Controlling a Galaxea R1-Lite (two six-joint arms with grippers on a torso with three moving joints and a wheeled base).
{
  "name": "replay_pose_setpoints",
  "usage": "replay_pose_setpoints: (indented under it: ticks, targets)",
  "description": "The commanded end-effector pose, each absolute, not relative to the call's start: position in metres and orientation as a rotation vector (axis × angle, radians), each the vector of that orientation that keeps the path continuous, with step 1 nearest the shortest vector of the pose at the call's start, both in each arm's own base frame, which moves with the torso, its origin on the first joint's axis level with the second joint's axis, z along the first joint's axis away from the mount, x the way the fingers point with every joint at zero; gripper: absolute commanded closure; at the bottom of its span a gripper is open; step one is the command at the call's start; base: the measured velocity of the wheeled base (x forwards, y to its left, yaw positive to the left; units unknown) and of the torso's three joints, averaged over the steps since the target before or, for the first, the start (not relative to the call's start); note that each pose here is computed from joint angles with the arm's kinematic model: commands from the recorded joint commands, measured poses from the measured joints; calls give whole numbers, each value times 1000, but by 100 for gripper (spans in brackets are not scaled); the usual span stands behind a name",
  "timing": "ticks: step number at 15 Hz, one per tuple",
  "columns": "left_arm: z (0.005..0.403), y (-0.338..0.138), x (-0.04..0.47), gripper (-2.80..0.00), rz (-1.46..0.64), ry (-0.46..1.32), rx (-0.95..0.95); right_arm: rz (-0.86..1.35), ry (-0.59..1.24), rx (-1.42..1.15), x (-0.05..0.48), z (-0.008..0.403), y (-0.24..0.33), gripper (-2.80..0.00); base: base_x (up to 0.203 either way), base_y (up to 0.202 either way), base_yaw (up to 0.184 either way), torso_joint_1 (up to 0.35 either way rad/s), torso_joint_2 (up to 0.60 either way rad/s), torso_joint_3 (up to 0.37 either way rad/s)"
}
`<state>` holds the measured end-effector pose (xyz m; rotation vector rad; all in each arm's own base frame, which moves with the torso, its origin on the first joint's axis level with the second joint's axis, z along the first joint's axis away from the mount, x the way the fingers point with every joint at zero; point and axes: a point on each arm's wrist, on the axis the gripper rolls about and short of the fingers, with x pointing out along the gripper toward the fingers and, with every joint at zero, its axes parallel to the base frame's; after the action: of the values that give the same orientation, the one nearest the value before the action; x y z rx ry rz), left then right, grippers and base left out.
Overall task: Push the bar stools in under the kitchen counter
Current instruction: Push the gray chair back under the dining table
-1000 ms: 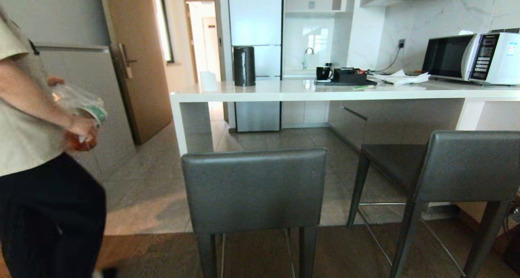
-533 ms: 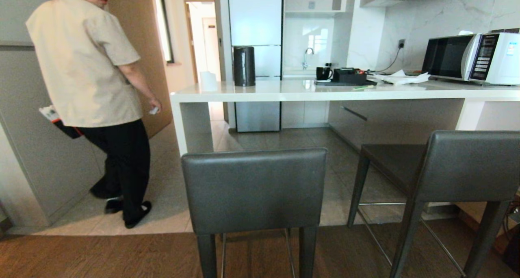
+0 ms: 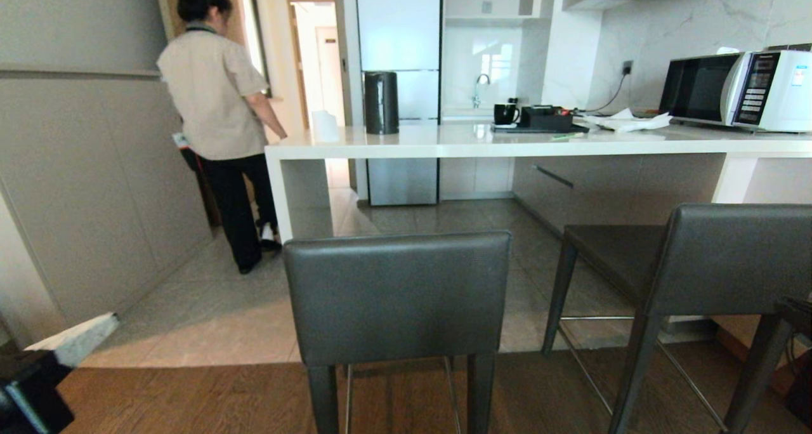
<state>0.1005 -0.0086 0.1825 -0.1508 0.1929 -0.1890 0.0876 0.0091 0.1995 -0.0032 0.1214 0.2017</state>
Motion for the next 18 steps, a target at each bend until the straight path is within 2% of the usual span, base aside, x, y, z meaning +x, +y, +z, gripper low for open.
replay_pose_setpoints:
  ticks: [1, 6, 8, 9, 11, 13, 18]
  targets:
    - [161, -13, 152, 0, -196, 324, -159, 233, 209, -6, 133, 190, 20, 0, 0, 0, 0, 0, 0, 0]
    - [115, -20, 221, 0, -207, 335, -158, 255, 173, -3, 188, 179, 77, 0, 0, 0, 0, 0, 0, 0]
    - [104, -19, 236, 0, -205, 238, -156, 227, 113, 25, 201, 181, 89, 0, 0, 0, 0, 0, 0, 0]
    - [103, -18, 232, 0, -210, 174, -155, 216, 94, 35, 199, 184, 87, 0, 0, 0, 0, 0, 0, 0]
    - [94, -23, 204, 0, -240, 205, -155, 207, 57, 50, 176, 191, 76, 0, 0, 0, 0, 0, 0, 0]
    - [104, -27, 185, 0, -259, 155, -150, 202, 75, 51, 153, 189, 64, 0, 0, 0, 0, 0, 0, 0]
    - [118, -27, 175, 0, -252, 87, -143, 152, 97, 51, 135, 187, 55, 0, 0, 0, 0, 0, 0, 0]
